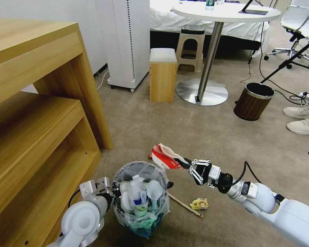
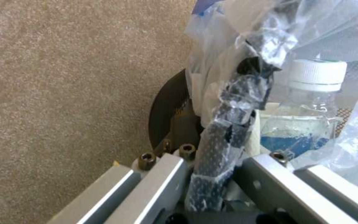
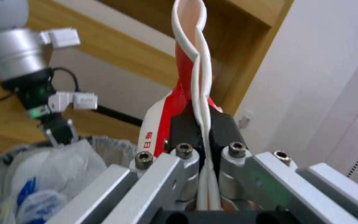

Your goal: Pick up the trash bin and place the garbage on the floor into it.

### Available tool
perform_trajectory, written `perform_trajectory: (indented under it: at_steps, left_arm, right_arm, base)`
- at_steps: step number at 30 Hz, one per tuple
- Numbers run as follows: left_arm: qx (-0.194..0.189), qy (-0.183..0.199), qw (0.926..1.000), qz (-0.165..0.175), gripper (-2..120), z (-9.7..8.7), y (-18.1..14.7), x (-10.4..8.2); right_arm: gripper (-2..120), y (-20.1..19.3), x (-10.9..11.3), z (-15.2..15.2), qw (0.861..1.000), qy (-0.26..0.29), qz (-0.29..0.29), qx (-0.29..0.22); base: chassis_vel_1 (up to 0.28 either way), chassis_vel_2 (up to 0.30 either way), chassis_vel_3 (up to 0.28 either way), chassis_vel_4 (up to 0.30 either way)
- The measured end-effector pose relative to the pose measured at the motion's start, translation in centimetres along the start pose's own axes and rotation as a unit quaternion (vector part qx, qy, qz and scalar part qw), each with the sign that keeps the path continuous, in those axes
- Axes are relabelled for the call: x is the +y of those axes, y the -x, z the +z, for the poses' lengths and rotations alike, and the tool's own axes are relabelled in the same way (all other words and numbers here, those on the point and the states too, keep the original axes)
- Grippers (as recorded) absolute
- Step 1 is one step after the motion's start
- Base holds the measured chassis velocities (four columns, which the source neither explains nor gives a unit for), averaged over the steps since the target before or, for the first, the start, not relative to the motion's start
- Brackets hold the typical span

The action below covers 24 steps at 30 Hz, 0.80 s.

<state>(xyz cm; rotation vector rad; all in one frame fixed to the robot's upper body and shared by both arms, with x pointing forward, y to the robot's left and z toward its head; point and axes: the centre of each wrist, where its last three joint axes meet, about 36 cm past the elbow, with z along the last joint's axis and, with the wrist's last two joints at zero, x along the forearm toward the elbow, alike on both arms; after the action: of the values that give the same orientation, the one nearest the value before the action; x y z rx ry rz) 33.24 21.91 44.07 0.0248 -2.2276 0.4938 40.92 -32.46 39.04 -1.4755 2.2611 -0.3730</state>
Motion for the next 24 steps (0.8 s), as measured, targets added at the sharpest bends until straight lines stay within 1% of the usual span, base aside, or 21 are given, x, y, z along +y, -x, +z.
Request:
perform_trajectory:
  at_steps: [6,11,13,14,17,22,24]
  left_arm:
    - [0.001,0.000,1.0000,0.000,0,0.0,0.2,0.0]
    - [0.001,0.000,1.0000,0.001,0,0.0,0.2,0.0]
    - [0.000,0.000,1.0000,0.001,0,-0.1,0.2,0.0]
    - [0.000,0.000,1.0000,0.001,0,-0.1,0.2,0.0]
    - [0.000,-0.001,1.0000,0.000,0,-0.2,0.4,0.1]
    - [-0.001,-0.002,1.0000,0.000,0,-0.2,0.6,0.1]
    - [-0.001,-0.002,1.0000,0.001,0,-0.2,0.7,0.1]
  right_arm:
    - [0,0.5,-0.5,0.7,1.000,-0.013,-0.023,0.004]
    - [0,2.6,-0.8,1.6,0.999,-0.014,-0.043,-0.011]
    - [0,3.9,-0.5,2.1,0.998,-0.009,-0.054,-0.019]
    - [0,3.9,-0.5,2.1,0.998,-0.009,-0.054,-0.019]
    - [0,6.1,0.5,2.9,0.997,0.004,-0.068,-0.033]
    - [0,7.4,1.1,3.4,0.996,0.012,-0.082,-0.039]
    - [0,8.7,1.6,3.9,0.994,0.020,-0.092,-0.048]
  base:
    - [0.000,0.000,0.000,0.000]
    - [0.000,0.000,0.000,0.000]
    - [0.000,0.000,0.000,0.000]
    - [0.000,0.000,0.000,0.000]
    - [0.000,0.000,0.000,0.000]
    - [0.000,0.000,0.000,0.000]
    - [0.000,0.000,0.000,0.000]
